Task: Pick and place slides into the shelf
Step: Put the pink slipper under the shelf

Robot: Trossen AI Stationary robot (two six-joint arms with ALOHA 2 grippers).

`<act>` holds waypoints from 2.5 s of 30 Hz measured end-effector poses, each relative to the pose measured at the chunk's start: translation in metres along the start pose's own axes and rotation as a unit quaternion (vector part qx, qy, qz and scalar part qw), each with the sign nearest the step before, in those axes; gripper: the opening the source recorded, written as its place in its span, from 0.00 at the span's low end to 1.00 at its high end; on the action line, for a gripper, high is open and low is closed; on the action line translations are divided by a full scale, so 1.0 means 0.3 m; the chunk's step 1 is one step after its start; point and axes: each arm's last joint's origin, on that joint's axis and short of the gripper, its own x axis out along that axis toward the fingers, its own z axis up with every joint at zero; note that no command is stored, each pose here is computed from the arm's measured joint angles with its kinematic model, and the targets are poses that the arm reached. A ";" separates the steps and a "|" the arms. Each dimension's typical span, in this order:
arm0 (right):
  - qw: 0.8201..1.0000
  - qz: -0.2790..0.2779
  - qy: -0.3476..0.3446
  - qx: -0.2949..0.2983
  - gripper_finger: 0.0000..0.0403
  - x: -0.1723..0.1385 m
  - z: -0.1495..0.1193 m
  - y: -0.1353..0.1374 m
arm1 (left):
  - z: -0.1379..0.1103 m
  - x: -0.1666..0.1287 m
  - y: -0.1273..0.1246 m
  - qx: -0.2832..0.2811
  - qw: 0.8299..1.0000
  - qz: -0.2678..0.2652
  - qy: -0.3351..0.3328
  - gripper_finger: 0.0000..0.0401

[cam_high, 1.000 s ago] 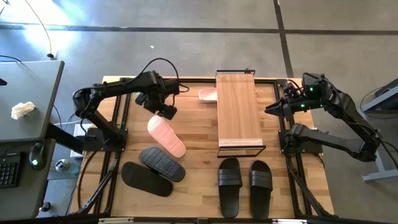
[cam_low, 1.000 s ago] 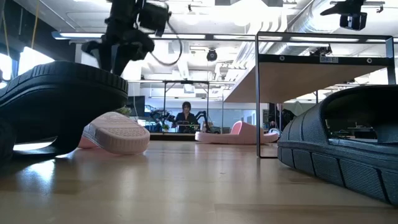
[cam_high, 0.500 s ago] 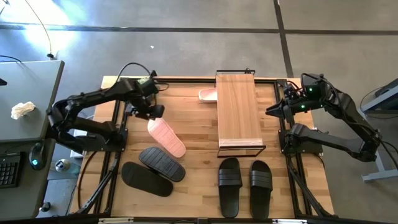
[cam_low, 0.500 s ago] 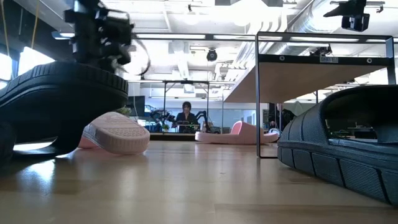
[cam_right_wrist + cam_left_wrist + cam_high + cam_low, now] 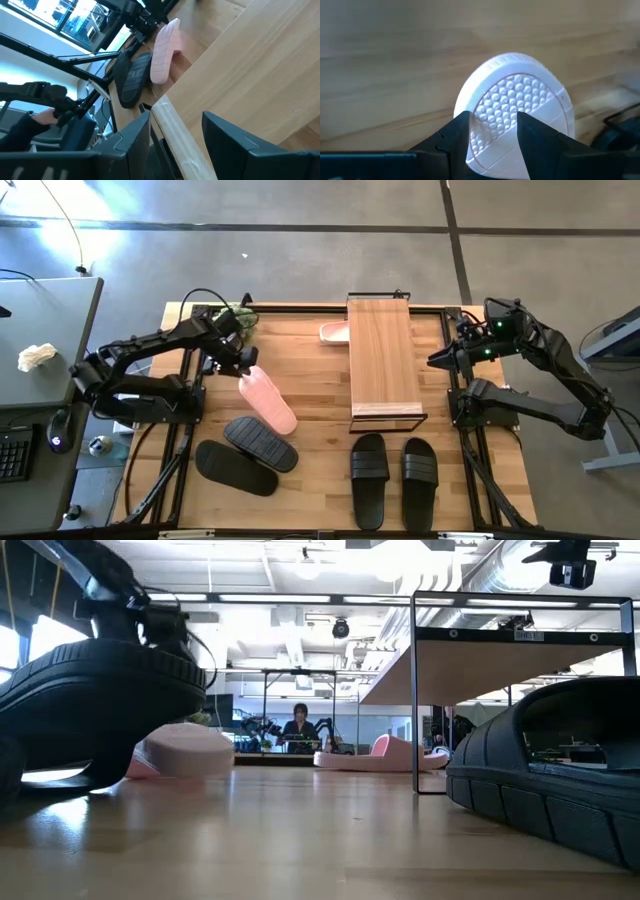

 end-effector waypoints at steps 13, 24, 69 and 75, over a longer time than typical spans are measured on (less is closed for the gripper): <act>1.000 0.001 0.000 0.013 0.42 0.000 0.000 0.000 | 0.031 -0.003 0.053 -0.010 1.000 -0.024 0.000 0.37; 1.000 0.012 0.002 -0.012 0.42 0.000 0.001 0.003 | 0.019 -0.003 0.069 0.006 1.000 0.010 0.006 0.37; 0.991 0.083 -0.028 -0.102 0.42 -0.004 0.033 0.034 | 0.005 0.118 -0.093 0.199 0.960 -0.167 0.105 0.37; 0.992 0.083 -0.021 -0.094 0.42 -0.003 0.029 0.032 | 0.010 0.118 -0.091 0.198 0.966 -0.146 0.079 0.37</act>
